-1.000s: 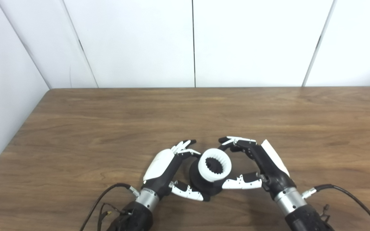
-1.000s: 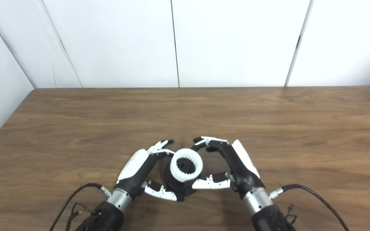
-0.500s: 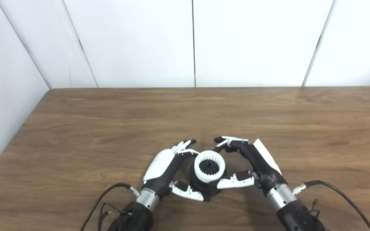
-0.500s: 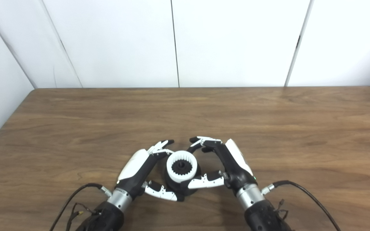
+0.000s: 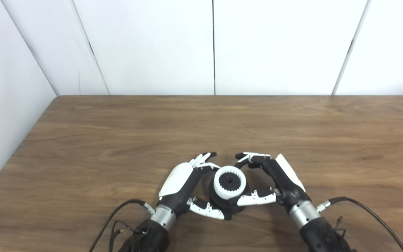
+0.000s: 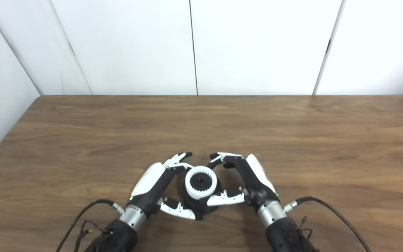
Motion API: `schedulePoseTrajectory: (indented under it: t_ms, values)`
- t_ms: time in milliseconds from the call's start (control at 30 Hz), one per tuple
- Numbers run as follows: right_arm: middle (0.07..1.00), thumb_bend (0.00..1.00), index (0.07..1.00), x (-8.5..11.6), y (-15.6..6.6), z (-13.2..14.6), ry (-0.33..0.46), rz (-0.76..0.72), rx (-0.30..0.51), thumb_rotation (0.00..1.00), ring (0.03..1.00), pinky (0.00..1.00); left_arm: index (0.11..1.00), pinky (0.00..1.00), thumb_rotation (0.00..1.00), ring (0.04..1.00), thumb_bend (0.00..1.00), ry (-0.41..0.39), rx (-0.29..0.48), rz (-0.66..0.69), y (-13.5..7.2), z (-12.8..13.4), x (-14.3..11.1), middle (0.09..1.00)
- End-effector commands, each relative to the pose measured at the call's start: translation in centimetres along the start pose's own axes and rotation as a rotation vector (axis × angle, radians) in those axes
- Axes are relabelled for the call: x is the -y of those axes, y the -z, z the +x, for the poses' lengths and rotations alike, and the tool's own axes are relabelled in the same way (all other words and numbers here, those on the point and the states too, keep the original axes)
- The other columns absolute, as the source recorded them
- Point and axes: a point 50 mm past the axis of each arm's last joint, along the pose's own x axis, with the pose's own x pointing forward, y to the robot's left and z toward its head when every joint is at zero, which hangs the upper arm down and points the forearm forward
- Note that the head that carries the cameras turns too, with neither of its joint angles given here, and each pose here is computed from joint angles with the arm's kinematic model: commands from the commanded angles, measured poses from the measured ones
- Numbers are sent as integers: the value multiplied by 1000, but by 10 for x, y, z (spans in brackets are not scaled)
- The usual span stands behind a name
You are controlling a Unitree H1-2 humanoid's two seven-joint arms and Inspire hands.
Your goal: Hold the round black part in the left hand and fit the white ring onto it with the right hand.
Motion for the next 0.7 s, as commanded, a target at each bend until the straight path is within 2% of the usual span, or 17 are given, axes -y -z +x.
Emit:
schedulePoseTrajectory:
  t_ms: [0, 333, 500, 533, 600, 667]
  values:
    - [790, 522, 480, 6, -20, 12, 34, -4, 104, 142, 837, 785, 609, 967, 248, 984, 893, 39, -13, 13, 1, -3, 3, 963]
    - [789, 522, 481, 7, -17, 11, 27, -29, 91, 144, 828, 762, 608, 974, 249, 983, 894, 40, -13, 11, 1, -3, 2, 960]
    - [808, 520, 487, 7, -17, 10, 1, -56, 62, 147, 825, 738, 607, 973, 246, 982, 895, 38, -12, 12, 1, -3, 1, 960]
    - [810, 520, 488, 9, -19, 11, -25, -93, 65, 148, 825, 736, 607, 972, 245, 982, 895, 38, -13, 12, 1, -2, 1, 960]
    - [868, 834, 745, 11, -21, 11, -78, -151, 66, 300, 843, 715, 607, 970, 248, 980, 898, 37, -15, 12, 1, -2, 1, 959]
    - [918, 933, 875, 12, -22, 11, -119, -171, 58, 387, 879, 737, 607, 965, 243, 978, 899, 36, -15, 13, 1, -2, 0, 957]
